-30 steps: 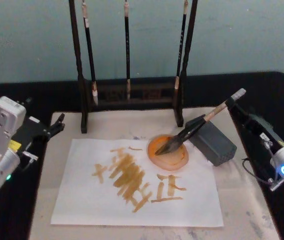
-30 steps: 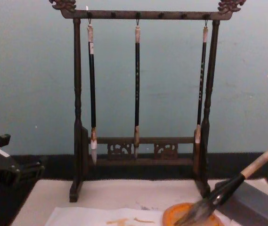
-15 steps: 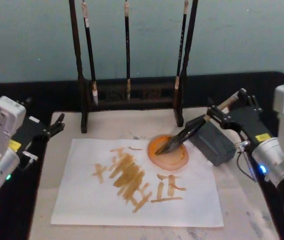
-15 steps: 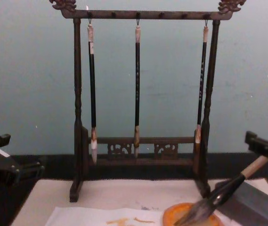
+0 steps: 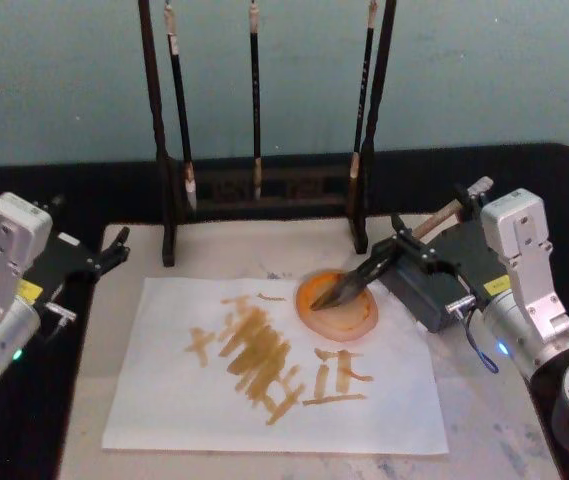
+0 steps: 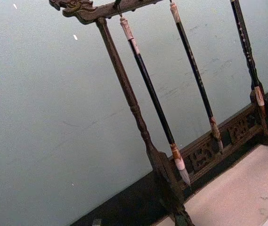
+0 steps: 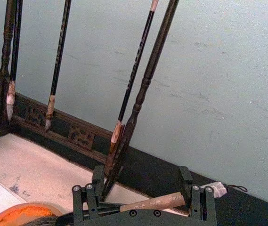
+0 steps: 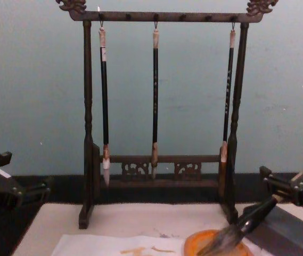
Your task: Pick up the brush from the inkstone, write on the paper, then place the brush back to its original position.
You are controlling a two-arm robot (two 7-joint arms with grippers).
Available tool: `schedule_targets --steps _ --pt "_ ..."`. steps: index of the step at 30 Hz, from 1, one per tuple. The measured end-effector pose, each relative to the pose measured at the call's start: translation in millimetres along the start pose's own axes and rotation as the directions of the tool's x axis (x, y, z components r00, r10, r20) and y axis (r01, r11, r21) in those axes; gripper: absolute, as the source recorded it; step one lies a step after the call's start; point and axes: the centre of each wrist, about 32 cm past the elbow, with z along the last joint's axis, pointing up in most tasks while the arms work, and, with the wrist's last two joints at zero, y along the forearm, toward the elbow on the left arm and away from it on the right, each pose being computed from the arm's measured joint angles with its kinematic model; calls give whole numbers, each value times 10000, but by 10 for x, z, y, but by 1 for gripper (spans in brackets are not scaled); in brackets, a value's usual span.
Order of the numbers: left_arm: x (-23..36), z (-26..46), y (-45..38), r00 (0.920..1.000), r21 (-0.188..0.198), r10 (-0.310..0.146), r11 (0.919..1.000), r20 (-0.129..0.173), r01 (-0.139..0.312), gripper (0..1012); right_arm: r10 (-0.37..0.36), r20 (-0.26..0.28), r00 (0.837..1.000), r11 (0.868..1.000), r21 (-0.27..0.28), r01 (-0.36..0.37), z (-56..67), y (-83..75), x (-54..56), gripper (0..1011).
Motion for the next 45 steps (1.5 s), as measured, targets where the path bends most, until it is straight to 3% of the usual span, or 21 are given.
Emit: schedule_targets --steps 45 --pt "0 0 0 10000 0 -1 10000 1 1 1009 -9 -97 10000 10000 -1 9 8 -6 6 1000"
